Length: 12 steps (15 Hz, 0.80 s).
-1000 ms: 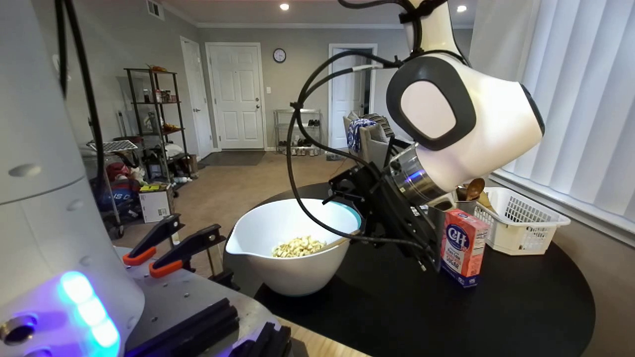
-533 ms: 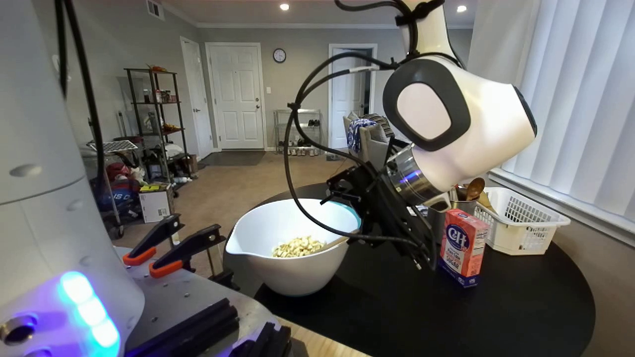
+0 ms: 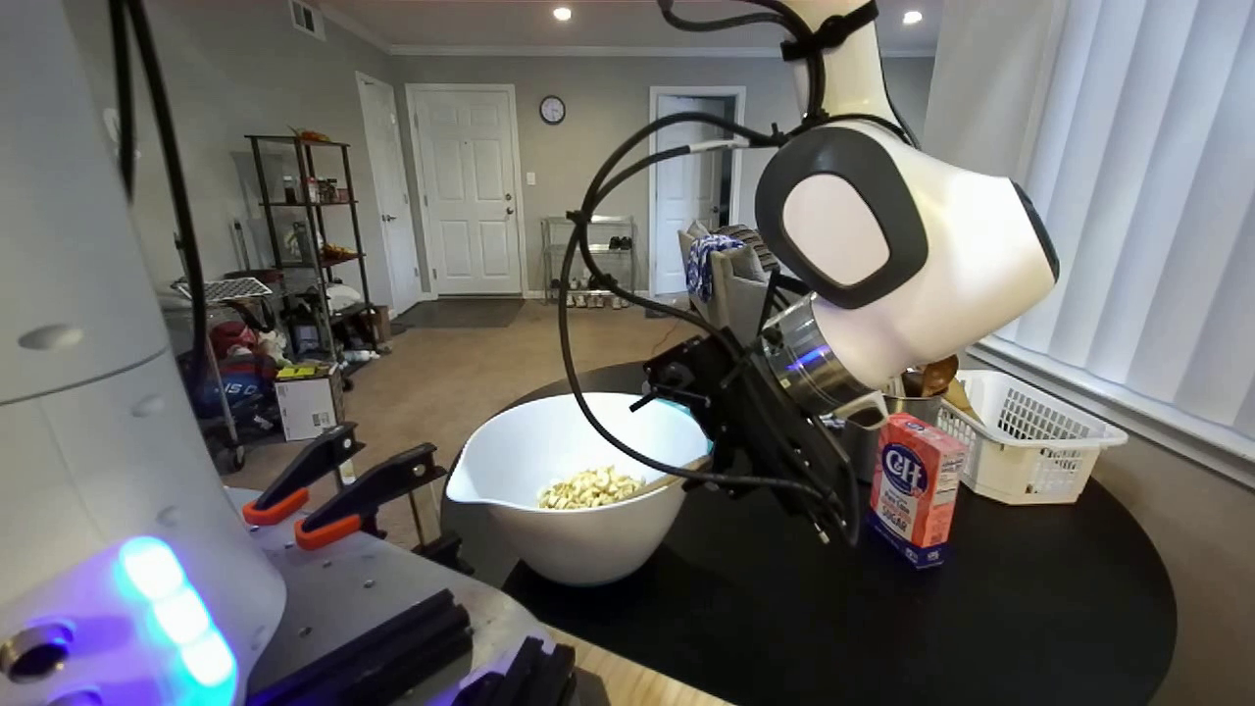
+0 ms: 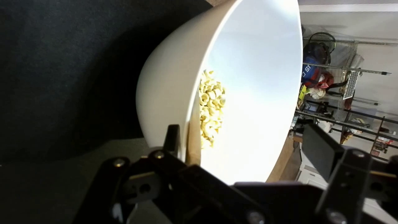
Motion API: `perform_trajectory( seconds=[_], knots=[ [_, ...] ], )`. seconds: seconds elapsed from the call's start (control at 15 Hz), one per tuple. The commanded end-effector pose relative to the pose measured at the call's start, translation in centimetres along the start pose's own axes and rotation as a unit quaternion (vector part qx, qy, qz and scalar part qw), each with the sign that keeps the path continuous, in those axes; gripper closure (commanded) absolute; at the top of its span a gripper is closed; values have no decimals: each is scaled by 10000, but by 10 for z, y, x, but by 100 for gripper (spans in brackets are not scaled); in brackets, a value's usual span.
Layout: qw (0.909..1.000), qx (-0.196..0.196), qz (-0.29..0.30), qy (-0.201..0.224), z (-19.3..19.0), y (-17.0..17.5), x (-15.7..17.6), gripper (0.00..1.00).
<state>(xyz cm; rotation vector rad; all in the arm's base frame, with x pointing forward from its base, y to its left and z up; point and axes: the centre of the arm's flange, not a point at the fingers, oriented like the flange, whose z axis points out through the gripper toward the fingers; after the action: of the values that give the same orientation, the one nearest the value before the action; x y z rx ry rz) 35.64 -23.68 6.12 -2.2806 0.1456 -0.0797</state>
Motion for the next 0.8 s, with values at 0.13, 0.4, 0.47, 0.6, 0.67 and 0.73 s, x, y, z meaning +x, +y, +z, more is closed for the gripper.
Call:
perform_trajectory(
  seconds=[0.13, 0.4, 0.47, 0.6, 0.67, 0.73],
  knots=[
    [9998, -54, 166, 23, -2, 5, 0, 0],
    [9998, -86, 133, 79, -5, 7, 0, 0],
    [9999, -76, 109, 93, -5, 7, 1, 0],
    [9999, -77, 83, 105, -6, 8, 3, 0],
    [9999, -79, 73, 106, -6, 8, 5, 0],
    [9999, -80, 55, 111, -6, 8, 6, 0]
  ],
)
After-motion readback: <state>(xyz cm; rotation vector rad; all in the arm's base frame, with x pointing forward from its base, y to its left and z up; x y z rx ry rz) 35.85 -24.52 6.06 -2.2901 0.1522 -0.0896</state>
